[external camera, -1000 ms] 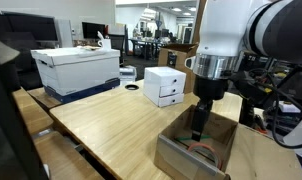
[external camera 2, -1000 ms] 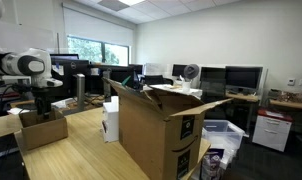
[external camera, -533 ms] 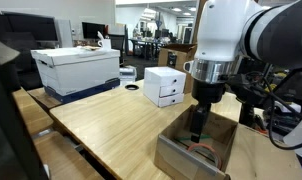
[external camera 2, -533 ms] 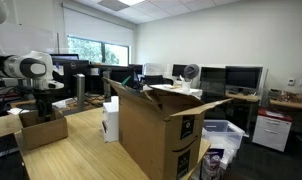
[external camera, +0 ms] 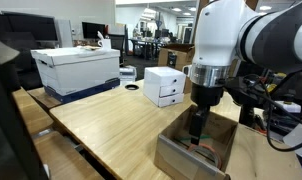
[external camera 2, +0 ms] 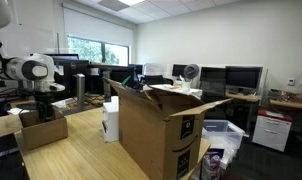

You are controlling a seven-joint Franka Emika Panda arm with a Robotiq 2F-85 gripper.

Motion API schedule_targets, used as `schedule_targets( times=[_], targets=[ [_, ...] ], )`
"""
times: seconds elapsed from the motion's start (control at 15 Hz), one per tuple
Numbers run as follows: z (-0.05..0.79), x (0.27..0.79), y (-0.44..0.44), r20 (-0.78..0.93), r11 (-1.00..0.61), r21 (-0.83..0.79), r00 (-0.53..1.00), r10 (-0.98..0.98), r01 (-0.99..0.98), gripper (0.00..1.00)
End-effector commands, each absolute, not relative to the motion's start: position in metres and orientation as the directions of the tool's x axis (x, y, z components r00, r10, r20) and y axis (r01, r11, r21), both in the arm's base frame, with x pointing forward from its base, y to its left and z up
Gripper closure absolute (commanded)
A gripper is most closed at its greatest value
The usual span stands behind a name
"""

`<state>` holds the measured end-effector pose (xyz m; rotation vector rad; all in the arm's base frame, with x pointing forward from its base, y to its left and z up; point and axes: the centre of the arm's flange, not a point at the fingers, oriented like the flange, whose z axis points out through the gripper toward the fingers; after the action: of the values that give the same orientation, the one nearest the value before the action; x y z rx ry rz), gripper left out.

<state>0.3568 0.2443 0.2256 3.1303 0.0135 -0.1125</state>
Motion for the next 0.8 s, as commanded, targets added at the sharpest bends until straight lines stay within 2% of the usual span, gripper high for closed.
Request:
schedule_targets(
  times=[0.0,0.73],
  targets=[
    [0.217,0.358,0.249,-0.06,-1.0,0.012,0.998,0.013,0.014,0.0],
    [0.211,0.353,0.259,-0.075,-0.999,0.011,0.996,0.04,0.041,0.0]
  ],
)
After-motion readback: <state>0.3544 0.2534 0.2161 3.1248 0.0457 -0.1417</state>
